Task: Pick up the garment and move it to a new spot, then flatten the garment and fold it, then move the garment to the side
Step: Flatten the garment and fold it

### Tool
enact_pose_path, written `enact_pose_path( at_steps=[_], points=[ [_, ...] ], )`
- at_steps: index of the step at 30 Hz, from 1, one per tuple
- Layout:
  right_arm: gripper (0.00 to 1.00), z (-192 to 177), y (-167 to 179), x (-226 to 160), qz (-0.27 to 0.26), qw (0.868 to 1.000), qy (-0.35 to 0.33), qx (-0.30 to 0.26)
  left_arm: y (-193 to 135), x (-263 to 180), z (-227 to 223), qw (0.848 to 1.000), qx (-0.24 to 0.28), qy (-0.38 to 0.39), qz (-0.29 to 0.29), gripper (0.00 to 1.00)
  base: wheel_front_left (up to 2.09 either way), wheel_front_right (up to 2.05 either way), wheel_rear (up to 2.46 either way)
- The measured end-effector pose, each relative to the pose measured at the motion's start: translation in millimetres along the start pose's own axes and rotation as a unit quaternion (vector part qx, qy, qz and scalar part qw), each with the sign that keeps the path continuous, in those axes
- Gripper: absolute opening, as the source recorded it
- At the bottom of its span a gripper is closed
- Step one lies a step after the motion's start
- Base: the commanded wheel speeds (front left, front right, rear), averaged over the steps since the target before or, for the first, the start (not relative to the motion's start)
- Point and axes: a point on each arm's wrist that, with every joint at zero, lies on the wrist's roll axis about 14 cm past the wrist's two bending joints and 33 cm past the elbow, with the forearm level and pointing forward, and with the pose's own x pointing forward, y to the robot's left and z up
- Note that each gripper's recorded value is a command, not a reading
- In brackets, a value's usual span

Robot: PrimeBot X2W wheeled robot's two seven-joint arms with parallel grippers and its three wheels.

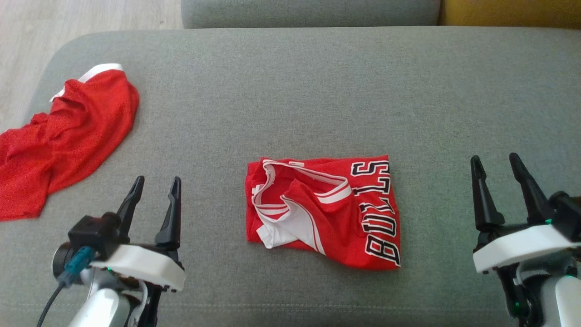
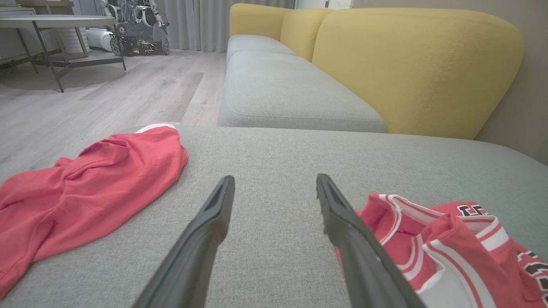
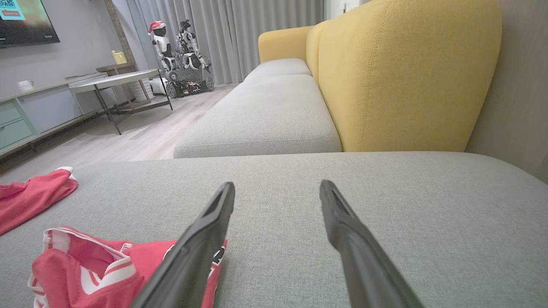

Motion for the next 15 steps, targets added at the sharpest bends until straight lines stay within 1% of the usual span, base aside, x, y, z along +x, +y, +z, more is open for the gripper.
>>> enact_pose_path(
  at_steps=[3, 4, 5, 6, 8, 10, 12, 15],
  points=[
    [1.00, -2.5, 0.5, 0.7, 0.000, 1.000, 0.006, 0.001, 0.8, 0.1, -0.8, 1.000, 0.000, 0.001, 0.002, 1.00, 0.00, 0.00, 0.00],
    [0.44, -3.1, 1.1, 1.0, 0.000, 1.000, 0.006, 0.003, 0.9, 0.0, -1.0, 1.000, 0.000, 0.001, 0.002, 1.00, 0.00, 0.00, 0.00],
    [0.44, -4.7, 2.1, 1.4, 0.001, 1.000, 0.009, 0.004, 1.1, 0.0, -1.3, 1.000, 0.000, 0.002, 0.003, 1.00, 0.00, 0.00, 0.00],
    [0.00, -6.6, 3.3, 1.8, 0.003, 1.000, 0.012, 0.005, 1.4, 0.0, -1.7, 1.000, 0.000, 0.003, 0.003, 1.00, 0.00, 0.00, 0.00],
    [0.00, -14.8, 7.3, 2.7, 0.009, 1.000, 0.028, 0.006, 1.8, 0.1, -2.6, 1.000, 0.000, 0.004, 0.004, 1.00, 0.00, 0.00, 0.00],
    [0.00, -23.8, 18.8, 4.3, 0.026, 0.999, 0.044, 0.008, 2.6, 0.3, -4.2, 1.000, 0.000, 0.006, 0.005, 1.00, 0.00, 0.00, 0.00],
    [0.00, -35.7, 36.9, 5.9, 0.051, 0.997, 0.062, 0.013, 3.5, 1.0, -5.7, 1.000, 0.000, 0.009, 0.006, 1.00, 0.00, 0.00, 0.00],
    [0.00, -57.7, 69.5, 8.3, 0.096, 0.990, 0.096, 0.029, 5.6, 3.2, -6.2, 1.000, 0.000, 0.010, 0.009, 1.00, 0.00, 0.00, 0.00]
  ],
)
